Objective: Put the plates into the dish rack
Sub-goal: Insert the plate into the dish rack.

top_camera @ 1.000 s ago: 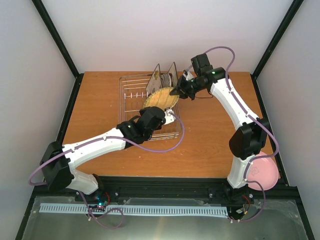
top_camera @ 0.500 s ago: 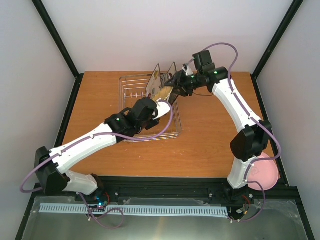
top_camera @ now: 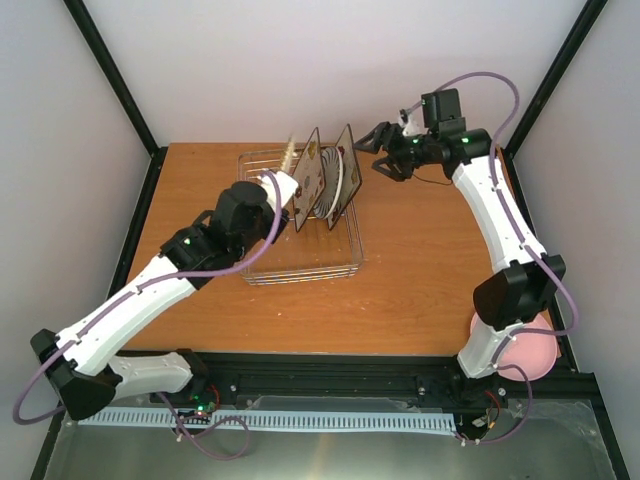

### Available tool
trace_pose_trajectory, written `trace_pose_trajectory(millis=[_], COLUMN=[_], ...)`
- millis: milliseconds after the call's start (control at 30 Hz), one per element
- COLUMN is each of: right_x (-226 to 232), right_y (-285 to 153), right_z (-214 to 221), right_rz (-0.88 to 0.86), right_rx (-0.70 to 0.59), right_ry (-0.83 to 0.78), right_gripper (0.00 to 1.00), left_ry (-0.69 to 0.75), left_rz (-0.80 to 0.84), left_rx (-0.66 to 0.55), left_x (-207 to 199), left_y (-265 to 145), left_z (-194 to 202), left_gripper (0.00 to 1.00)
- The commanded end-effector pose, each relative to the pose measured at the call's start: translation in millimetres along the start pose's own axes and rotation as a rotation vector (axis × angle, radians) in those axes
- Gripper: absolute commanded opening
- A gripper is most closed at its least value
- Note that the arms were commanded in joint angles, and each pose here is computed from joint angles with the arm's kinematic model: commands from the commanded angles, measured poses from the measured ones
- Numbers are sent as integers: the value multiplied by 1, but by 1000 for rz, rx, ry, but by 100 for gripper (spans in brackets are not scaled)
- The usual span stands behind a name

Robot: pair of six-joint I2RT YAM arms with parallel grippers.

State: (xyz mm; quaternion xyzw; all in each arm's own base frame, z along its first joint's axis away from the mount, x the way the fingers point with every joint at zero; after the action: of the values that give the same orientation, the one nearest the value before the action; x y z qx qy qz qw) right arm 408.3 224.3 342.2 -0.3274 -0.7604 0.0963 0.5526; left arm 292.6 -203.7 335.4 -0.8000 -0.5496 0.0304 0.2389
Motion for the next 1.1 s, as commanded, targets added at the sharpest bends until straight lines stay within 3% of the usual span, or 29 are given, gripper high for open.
trace_pose_trajectory(millis=[0, 133, 233, 533, 1067], right_x=[2, -2, -3, -15, -33], right_y=[-50, -72, -78, -88, -92], right_z=[-14, -9, 0, 14, 10], right_rz=[57, 96, 92, 79, 85], right_rx=[-116, -143, -142, -139, -144], right_ry=[-68, -102, -112, -111, -93], right_gripper=[77, 95, 100, 100, 100], left_ry=[-276, -471, -570, -725, -760], left_rz=[-61, -63, -56, 48, 0], left_rx=[-29, 56, 174, 273, 433], left_x=[45, 73, 82, 60, 45], left_y=[10, 36, 67, 132, 174], left_z=[-11, -2, 3, -23, 40], left_gripper=[1, 1, 0, 1, 1])
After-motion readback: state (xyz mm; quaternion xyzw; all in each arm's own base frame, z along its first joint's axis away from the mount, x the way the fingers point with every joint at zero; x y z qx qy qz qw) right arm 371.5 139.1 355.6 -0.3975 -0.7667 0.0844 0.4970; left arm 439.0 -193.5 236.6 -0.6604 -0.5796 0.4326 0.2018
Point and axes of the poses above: each gripper's point midway between its finger pads, its own y axis out along the fingers, its own x axis along the line the jaws close on, z = x × y, the point moved 1 cm from there along -y, back along the fingers, and after that the axes turned 11 degrees about -y, right-handed, at the moved point
